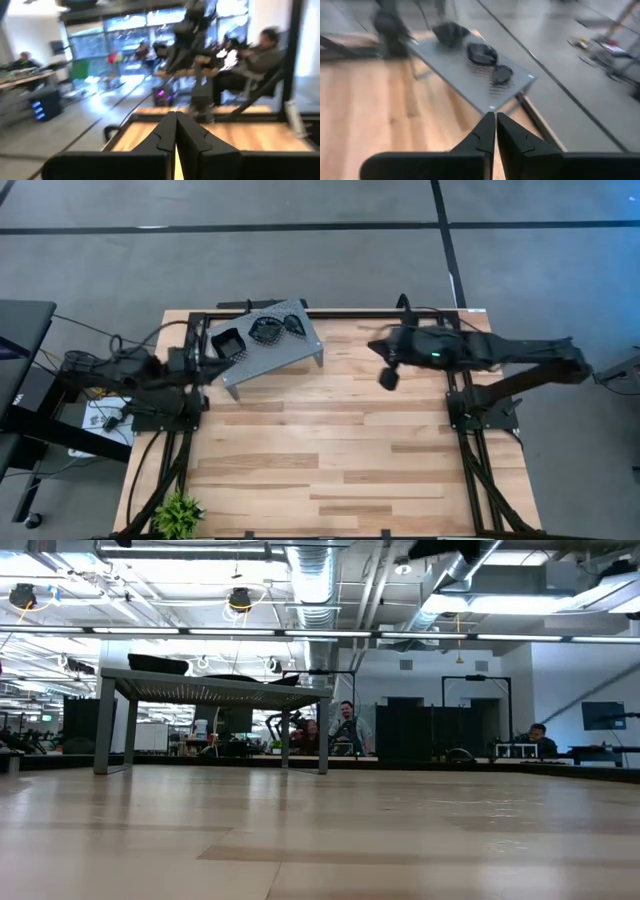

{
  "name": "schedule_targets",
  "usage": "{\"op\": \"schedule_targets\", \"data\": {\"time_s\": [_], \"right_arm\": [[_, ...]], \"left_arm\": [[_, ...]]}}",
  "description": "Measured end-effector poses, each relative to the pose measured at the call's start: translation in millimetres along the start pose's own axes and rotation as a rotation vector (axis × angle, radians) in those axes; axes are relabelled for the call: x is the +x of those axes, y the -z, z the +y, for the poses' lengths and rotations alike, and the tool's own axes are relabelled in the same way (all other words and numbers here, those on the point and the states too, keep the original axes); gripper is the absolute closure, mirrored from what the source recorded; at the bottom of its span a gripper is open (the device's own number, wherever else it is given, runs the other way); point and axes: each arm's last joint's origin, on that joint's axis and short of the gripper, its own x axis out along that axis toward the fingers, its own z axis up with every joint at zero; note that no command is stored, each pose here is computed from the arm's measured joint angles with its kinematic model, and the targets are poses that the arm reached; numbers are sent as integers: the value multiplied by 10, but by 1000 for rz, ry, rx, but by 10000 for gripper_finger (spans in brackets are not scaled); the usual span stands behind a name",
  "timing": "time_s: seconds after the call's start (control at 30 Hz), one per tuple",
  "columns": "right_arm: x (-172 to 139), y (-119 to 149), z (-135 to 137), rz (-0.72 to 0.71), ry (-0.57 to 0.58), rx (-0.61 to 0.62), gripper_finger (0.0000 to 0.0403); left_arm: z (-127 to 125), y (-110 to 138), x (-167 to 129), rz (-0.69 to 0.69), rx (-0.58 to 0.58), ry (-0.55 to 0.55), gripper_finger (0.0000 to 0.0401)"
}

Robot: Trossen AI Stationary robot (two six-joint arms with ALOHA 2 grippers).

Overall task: Pick & Place Mini shaped plates
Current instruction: Return to Home Position

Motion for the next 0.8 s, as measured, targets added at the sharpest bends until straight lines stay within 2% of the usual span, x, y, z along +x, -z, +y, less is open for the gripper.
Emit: {"op": "schedule_targets", "data": {"time_s": [0.17, 0.37, 0.57, 0.8], "right_arm": [[-159, 673, -153, -194, -96, 103, 396], [-261, 1356, -218, -392, -137, 176, 401], [-347, 1751, -193, -494, -282, 171, 396], [-382, 2057, -164, -570, -335, 134, 393]], "left_arm": [[-31, 229, -123, -111, -41, 149, 393], [-65, 619, -173, -210, -88, 93, 393], [-96, 884, -207, -240, -103, 87, 392], [-140, 1096, -195, -219, -126, 91, 389]]}}
